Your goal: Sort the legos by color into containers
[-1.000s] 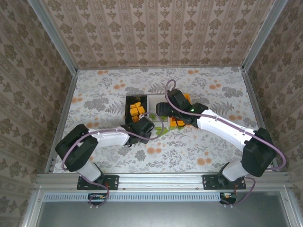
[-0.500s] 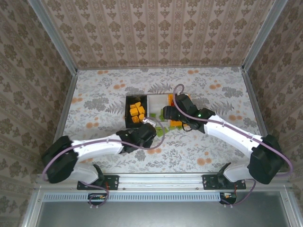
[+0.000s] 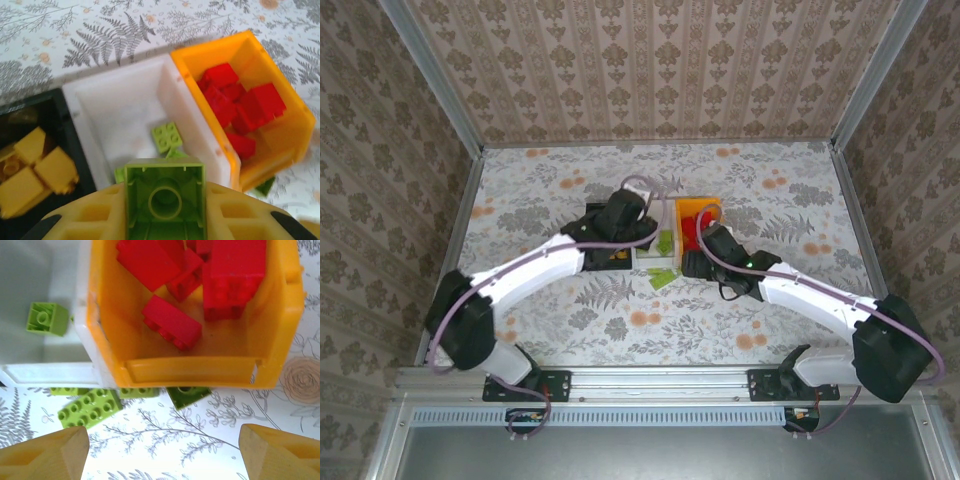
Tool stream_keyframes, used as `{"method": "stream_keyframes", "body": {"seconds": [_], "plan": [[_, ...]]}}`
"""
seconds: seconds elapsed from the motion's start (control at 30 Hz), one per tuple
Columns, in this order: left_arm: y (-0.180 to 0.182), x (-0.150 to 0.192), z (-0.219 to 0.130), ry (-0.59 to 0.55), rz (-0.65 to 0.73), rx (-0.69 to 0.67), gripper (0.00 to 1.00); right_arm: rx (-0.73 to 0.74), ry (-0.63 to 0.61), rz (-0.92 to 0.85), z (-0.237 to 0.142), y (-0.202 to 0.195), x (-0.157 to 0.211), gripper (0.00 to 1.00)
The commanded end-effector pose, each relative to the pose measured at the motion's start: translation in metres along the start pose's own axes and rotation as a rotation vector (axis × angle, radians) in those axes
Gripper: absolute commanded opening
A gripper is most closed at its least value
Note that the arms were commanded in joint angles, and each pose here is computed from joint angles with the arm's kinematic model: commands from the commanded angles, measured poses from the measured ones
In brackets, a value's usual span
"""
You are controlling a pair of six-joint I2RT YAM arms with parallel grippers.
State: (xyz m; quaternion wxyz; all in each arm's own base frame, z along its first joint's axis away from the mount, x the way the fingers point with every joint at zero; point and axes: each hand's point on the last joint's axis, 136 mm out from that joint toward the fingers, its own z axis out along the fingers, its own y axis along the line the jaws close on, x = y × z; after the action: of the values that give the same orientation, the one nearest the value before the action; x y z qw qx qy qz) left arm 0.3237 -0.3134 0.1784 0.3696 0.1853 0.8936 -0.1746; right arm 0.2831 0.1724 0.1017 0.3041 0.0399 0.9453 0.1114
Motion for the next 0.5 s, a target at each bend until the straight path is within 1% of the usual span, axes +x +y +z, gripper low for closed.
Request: {"method": "stream_keyframes", "body": {"seconds": [0.0,0.17,0.23,0.27,0.33,0.4,0.47], "plan": [[-0.009,-0.008,0.027,0.046,0.021,0.062,0.28,-0.048,-0.003,0.010,-0.003,0.008,0.007,0.80],[0.000,-0.011,0.066,0.101,-0.016,0.052,0.29,-0.059,0.026,-0.023,0.001,0.013,0.023,0.79],[0.002,-0.010,0.076,0.119,-0.027,0.052,0.31,-0.067,0.031,-0.035,0.000,0.016,0.027,0.79],[0.001,-0.010,0.080,0.123,-0.032,0.055,0.36,-0.076,0.030,-0.044,-0.001,0.019,0.028,0.79],[0.000,-0.012,0.081,0.123,-0.043,0.060,0.54,-0.111,0.033,-0.069,-0.001,0.029,0.031,0.79],[-0.002,-0.019,0.075,0.100,-0.060,0.074,0.72,-0.143,0.038,-0.094,0.000,0.039,0.034,0.79],[-0.006,-0.027,0.063,0.069,-0.075,0.095,0.82,-0.164,0.040,-0.118,0.002,0.050,0.037,0.80]]}}
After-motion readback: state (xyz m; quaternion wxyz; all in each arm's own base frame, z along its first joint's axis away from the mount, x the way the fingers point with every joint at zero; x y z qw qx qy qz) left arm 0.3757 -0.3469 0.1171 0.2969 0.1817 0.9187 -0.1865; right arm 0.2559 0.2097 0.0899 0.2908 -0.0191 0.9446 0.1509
